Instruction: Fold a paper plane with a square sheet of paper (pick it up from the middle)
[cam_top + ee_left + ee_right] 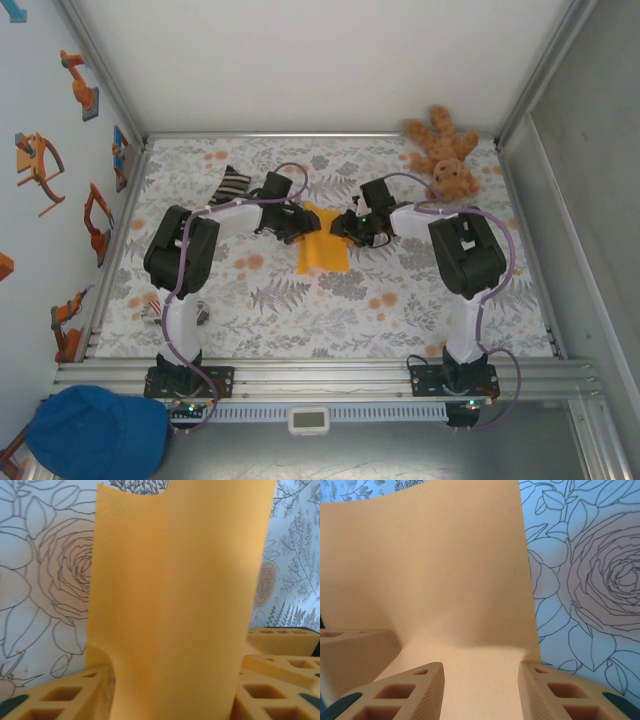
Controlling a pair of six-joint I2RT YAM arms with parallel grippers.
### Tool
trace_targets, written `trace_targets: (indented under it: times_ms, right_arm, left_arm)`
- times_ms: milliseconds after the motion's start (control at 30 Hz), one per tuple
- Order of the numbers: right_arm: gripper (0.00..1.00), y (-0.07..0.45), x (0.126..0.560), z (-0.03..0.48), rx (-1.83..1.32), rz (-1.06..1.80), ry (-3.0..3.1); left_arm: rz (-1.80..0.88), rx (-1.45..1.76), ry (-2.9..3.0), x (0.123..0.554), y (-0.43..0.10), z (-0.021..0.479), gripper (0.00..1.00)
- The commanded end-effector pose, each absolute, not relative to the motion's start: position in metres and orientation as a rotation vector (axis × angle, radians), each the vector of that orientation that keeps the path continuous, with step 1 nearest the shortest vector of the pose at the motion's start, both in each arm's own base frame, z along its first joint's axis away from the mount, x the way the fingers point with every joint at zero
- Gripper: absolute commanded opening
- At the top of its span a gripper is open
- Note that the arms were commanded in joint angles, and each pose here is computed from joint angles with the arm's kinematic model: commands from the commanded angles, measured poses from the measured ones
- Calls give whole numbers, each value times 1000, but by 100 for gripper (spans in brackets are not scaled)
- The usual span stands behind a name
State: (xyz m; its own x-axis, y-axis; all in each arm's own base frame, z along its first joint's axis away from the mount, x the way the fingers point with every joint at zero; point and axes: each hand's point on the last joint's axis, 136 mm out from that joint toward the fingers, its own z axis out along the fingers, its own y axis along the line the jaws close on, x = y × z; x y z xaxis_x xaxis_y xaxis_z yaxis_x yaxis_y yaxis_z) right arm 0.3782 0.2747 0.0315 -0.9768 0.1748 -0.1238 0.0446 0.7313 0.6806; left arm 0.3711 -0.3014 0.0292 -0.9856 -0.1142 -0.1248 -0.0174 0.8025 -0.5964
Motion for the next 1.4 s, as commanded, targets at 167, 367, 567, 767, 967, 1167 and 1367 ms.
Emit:
trace_targets:
  times_ms: [167, 367, 567, 767, 967, 1167, 1367]
  right_arm:
    - [44, 252, 390, 80, 262, 1168, 2528]
    - [44, 245, 395, 109, 259, 1258, 2397]
    - [53, 266, 395, 168, 109, 1497, 2225]
    - [69, 283, 398, 207, 52, 1726, 2097]
    - [80, 295, 395, 212, 19, 1759, 2102]
    - [90, 303, 394, 219, -3, 1759, 2087]
    - [90, 312, 391, 240, -72, 1794, 2043]
  left_arm:
    - [-1011, -65, 2770, 373, -289, 41, 26]
    - [-1180, 25, 2604, 378, -292, 101, 21]
    - [-1377, 46, 2424, 377, -288, 169, 21]
    - [-1572, 41, 2283, 378, -287, 222, 21]
    - [-1683, 65, 2219, 374, -292, 248, 21]
    - [-1814, 90, 2133, 372, -299, 274, 21]
    - [-1832, 89, 2145, 372, -300, 273, 21]
